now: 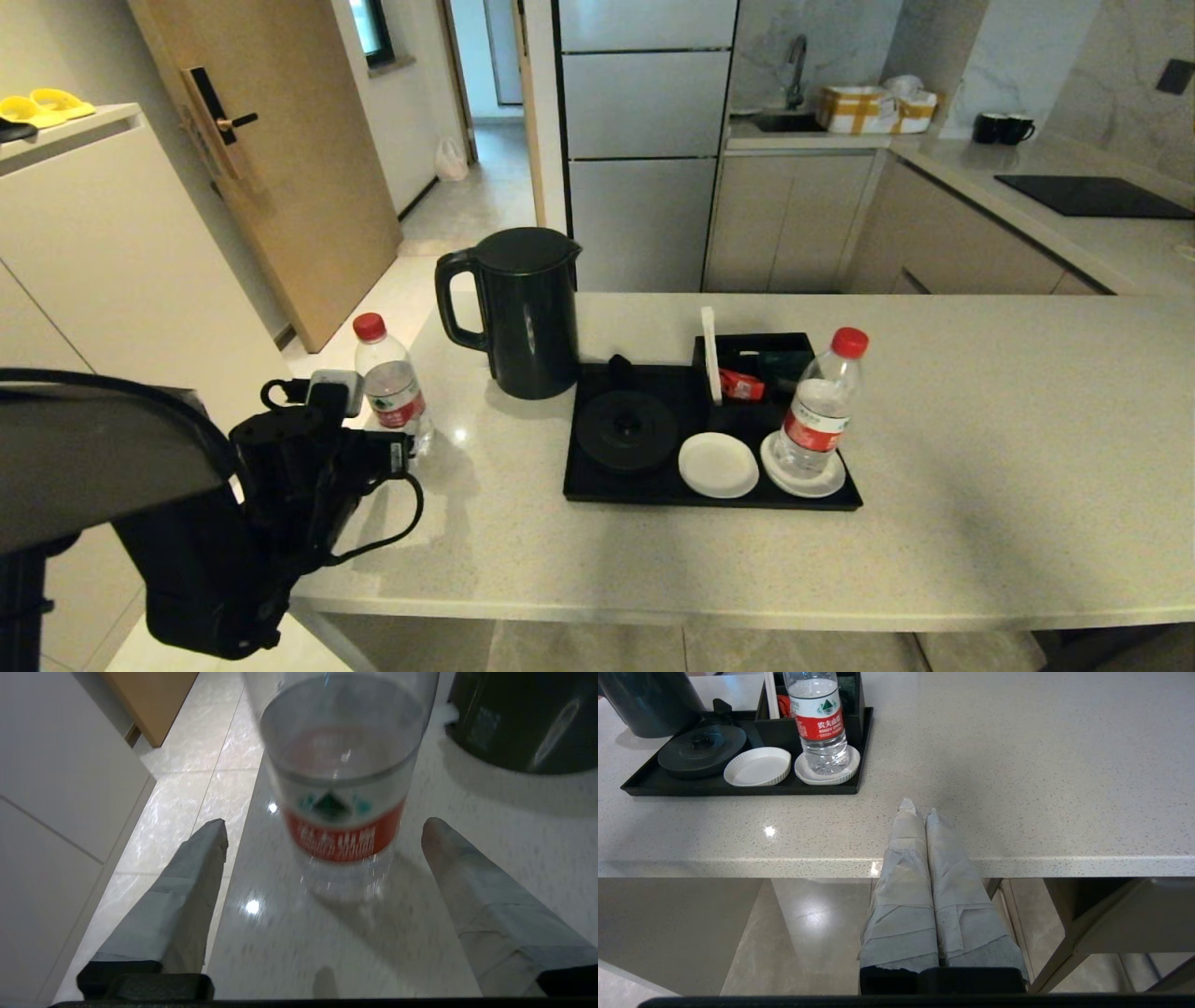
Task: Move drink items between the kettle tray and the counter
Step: Return the bottled water to its original position
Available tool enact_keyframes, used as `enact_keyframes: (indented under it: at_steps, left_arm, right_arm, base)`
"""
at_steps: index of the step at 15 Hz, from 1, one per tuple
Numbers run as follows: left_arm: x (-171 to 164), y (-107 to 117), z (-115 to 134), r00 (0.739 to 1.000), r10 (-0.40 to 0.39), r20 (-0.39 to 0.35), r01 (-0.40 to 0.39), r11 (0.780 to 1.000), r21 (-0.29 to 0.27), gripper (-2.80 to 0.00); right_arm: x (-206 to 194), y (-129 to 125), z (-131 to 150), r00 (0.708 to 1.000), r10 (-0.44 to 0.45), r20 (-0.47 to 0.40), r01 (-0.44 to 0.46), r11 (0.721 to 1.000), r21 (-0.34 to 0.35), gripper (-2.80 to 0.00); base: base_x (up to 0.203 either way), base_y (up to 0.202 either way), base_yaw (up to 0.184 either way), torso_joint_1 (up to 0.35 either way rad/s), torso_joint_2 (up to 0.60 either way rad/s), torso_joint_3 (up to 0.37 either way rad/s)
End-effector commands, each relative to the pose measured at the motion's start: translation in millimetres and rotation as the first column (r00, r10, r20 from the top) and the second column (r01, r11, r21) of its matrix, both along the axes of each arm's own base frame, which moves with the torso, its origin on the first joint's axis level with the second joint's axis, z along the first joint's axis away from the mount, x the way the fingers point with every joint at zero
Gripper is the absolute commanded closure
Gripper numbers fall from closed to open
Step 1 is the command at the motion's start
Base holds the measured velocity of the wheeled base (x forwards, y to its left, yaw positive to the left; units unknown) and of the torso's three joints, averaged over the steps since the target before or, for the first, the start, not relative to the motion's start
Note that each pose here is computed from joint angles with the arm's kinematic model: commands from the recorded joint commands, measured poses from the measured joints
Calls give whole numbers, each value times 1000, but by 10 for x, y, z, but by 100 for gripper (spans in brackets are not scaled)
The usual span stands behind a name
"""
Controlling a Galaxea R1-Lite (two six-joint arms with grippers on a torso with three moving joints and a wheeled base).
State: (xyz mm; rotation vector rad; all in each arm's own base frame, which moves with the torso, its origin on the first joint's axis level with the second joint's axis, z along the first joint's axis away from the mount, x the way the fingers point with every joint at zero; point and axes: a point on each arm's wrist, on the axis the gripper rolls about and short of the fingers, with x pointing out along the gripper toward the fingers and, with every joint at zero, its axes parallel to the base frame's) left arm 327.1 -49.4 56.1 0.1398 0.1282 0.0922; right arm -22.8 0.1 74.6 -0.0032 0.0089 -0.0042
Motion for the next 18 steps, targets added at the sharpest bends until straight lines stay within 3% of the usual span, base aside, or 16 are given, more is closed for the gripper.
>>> enact_keyframes:
  at_steps: [1, 7, 14, 18]
  left_arm:
    - [160, -21, -44, 1000, 0, 28, 0, 1000, -2, -280]
    - [379, -9, -10, 999, 7, 45, -8, 999, 37, -280]
    - [670, 30, 102, 997, 25, 80, -27, 999, 33, -280]
    - [779, 23, 84, 998, 7, 60, -9, 999, 35, -280]
  right_arm:
    - [-1, 0, 0, 1000, 2, 2, -2, 1000, 0, 0]
    - [-1, 0, -1, 1000, 0, 1, 0, 1000, -1, 0]
    - [-1, 0, 0, 1000, 2, 2, -2, 1000, 0, 0]
    - [-2, 0, 4, 1000, 0, 3, 0, 1000, 0, 0]
  base:
    - [0, 0, 0, 0, 0, 0]
    - [0, 0, 0, 0, 0, 0]
    - [0, 0, 0, 0, 0, 0]
    - [0, 0, 0, 0, 0, 0]
